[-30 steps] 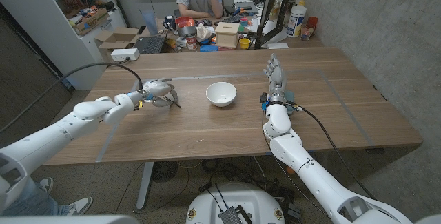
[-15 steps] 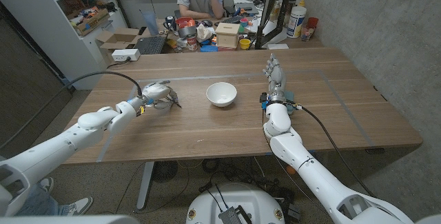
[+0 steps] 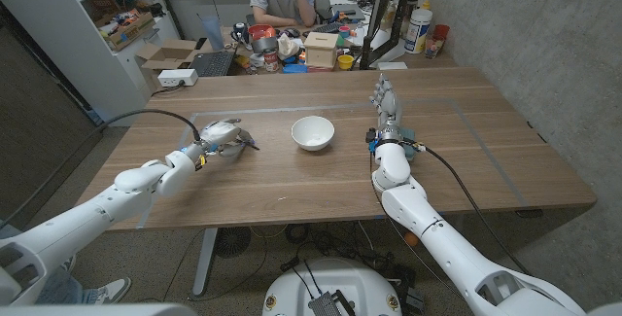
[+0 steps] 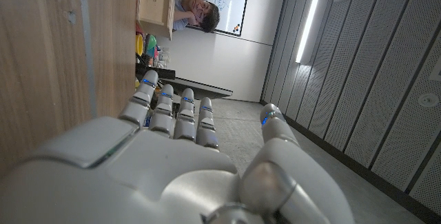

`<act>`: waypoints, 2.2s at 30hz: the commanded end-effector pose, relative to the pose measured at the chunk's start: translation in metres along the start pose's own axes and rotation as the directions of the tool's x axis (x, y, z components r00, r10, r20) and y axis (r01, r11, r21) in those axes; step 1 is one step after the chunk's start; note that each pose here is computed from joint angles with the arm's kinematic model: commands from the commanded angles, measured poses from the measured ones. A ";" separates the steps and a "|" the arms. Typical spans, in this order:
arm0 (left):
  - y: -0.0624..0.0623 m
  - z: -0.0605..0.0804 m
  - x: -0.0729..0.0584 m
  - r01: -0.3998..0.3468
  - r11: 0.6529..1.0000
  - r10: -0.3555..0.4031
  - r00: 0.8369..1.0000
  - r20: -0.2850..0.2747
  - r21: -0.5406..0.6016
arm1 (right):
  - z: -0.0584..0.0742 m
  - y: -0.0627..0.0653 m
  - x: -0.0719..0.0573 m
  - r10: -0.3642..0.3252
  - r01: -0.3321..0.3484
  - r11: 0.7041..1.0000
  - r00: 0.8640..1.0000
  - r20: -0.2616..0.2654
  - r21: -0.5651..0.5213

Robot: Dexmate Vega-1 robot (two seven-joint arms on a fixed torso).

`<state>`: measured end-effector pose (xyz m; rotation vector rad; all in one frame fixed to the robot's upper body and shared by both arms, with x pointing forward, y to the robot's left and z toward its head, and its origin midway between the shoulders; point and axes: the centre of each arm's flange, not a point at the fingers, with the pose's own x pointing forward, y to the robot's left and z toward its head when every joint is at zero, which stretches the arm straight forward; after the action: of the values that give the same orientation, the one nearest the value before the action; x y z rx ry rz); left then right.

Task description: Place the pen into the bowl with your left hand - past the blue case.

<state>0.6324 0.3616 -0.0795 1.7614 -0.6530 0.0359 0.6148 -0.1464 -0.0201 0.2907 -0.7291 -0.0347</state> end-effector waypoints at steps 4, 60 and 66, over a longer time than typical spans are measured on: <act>0.010 0.009 0.001 -0.075 0.996 0.074 0.997 -0.034 -0.044 | 0.003 -0.004 0.001 0.010 -0.010 1.000 1.000 -0.008 -0.010; 0.104 0.038 0.012 -0.250 0.968 0.247 0.968 -0.051 -0.039 | 0.023 -0.018 -0.019 0.001 -0.002 1.000 1.000 0.027 0.021; 0.119 0.047 0.023 -0.284 0.958 0.283 0.959 -0.021 -0.038 | 0.025 -0.023 -0.021 -0.008 0.007 1.000 0.999 0.033 0.020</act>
<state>0.5885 0.3120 -0.0033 1.6194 -0.8101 0.2271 0.5892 -0.1640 -0.0195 0.3018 -0.7520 -0.0232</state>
